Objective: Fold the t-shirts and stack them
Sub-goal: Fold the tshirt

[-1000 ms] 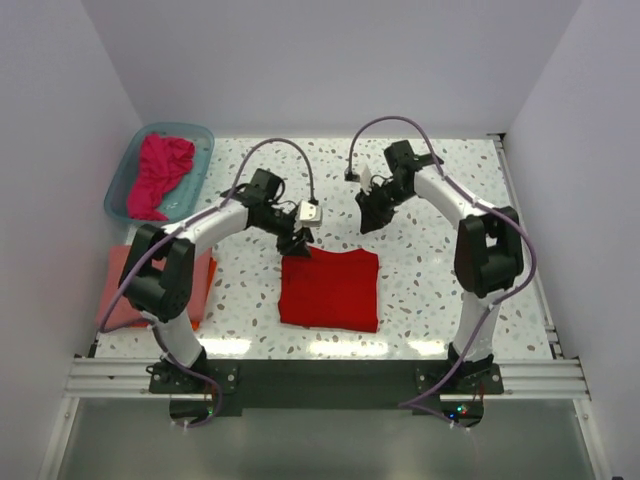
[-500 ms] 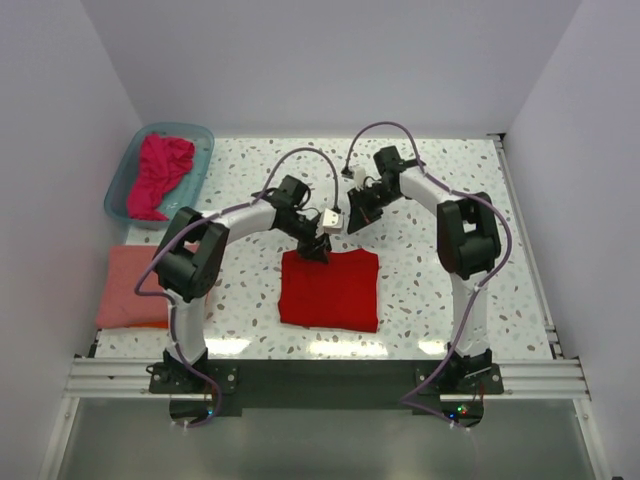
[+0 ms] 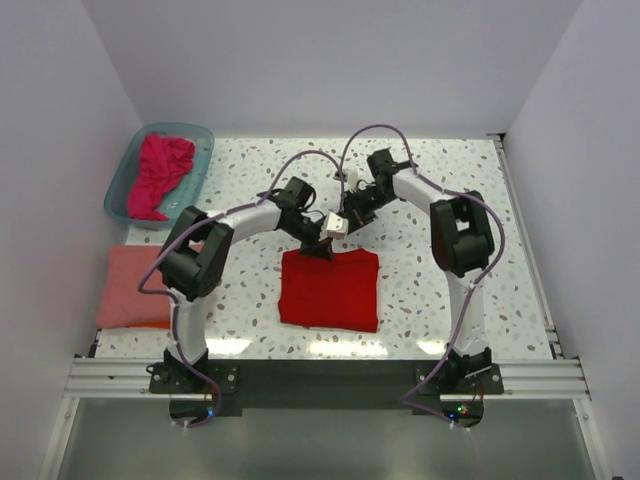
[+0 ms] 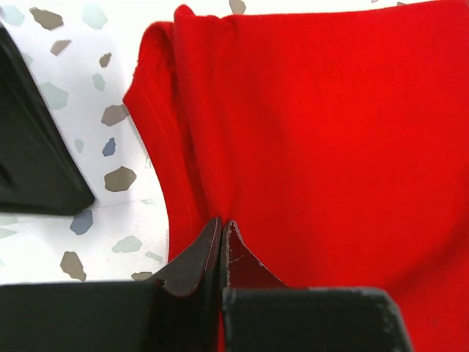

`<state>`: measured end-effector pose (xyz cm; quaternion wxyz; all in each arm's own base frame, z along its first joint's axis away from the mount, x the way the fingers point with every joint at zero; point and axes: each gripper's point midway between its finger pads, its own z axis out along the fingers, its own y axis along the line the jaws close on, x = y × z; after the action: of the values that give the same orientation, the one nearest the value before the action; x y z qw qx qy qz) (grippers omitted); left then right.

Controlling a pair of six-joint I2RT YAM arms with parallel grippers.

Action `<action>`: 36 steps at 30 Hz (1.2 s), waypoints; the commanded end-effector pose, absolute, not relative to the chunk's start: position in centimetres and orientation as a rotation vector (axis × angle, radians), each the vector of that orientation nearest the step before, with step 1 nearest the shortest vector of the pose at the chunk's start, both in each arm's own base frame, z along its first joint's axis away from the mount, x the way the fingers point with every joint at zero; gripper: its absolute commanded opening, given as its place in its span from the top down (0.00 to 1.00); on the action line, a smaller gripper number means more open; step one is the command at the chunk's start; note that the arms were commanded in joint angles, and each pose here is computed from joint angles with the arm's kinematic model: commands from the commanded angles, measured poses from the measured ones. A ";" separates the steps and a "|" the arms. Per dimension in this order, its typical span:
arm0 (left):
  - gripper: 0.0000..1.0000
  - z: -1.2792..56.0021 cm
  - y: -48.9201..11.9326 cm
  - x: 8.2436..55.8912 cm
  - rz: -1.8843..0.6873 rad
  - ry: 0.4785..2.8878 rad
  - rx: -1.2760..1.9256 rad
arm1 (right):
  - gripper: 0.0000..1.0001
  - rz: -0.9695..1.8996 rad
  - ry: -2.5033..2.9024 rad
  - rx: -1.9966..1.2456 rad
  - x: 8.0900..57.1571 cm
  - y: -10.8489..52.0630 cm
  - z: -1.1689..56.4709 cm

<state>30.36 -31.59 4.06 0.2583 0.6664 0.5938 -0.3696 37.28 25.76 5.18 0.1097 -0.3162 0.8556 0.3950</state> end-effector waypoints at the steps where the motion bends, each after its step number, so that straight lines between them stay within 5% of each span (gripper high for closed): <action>1: 1.00 7.8 -32.2 30.0 -0.931 1.469 1.824 | 0.96 1.305 2.439 -1.016 35.9 28.4 6.4; 19: 1.00 12.9 -33.0 32.2 -0.594 1.295 1.737 | 0.98 1.557 2.584 -1.154 30.7 28.8 0.6; 36: 0.99 11.9 -32.4 35.3 -0.433 1.273 1.667 | 0.93 1.467 2.574 -1.251 30.8 27.6 0.7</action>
<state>33.19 -32.22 9.42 0.4197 0.6945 0.5451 -0.2107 29.82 28.54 1.22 -0.0567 -0.3531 0.7938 0.4919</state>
